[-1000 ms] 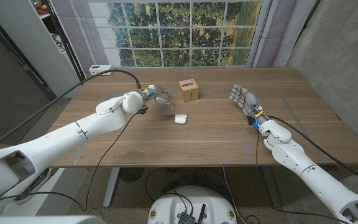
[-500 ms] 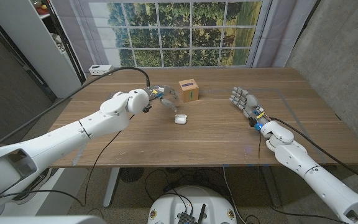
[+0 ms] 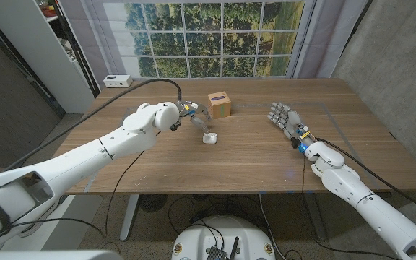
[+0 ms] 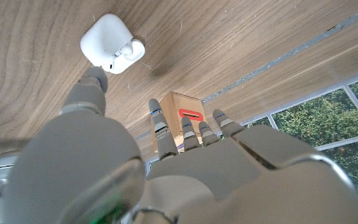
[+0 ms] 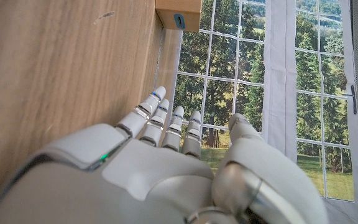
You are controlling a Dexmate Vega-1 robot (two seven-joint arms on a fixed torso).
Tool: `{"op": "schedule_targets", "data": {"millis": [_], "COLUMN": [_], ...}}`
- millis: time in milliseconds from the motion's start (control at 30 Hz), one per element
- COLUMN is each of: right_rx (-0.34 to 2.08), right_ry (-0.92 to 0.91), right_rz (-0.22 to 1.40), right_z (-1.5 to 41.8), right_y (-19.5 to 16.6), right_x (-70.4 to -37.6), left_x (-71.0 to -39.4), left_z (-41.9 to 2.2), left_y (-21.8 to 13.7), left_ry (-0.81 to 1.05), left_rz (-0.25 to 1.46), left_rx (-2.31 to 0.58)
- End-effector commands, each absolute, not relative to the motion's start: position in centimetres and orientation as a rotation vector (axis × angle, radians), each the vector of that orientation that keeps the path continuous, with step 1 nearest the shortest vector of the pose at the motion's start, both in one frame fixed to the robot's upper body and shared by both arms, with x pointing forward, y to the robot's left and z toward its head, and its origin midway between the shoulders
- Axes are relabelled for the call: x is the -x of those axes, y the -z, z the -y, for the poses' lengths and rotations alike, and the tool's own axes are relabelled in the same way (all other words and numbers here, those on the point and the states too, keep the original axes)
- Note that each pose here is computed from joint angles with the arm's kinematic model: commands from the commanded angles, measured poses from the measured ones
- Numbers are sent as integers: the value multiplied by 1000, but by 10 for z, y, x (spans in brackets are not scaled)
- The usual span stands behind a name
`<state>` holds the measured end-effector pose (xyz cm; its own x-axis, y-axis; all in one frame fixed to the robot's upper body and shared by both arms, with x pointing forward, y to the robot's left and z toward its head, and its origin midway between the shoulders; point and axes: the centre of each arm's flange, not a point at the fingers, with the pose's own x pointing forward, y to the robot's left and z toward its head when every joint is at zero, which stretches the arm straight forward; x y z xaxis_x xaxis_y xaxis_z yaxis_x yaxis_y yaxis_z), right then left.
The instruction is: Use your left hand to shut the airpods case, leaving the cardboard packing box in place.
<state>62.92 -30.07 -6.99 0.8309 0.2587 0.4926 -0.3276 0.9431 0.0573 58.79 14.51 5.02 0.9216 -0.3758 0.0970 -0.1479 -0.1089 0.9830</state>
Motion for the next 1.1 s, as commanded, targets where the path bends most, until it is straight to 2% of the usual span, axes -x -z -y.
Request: {"op": "schedule_targets", "data": {"millis": [33,1100], "right_rx": [-173,-197], "right_ry": [-317,-291], "right_rz": [493,489], "right_z": [304,315], "right_y": [78,95], "right_x": [-627,-618], "left_x": [-594,-614], "left_z": [-139,-131], "left_y": [-41,-24], "left_ry": [204,242], "left_rz": [341,291], "left_rx": [-1699,-1649]}}
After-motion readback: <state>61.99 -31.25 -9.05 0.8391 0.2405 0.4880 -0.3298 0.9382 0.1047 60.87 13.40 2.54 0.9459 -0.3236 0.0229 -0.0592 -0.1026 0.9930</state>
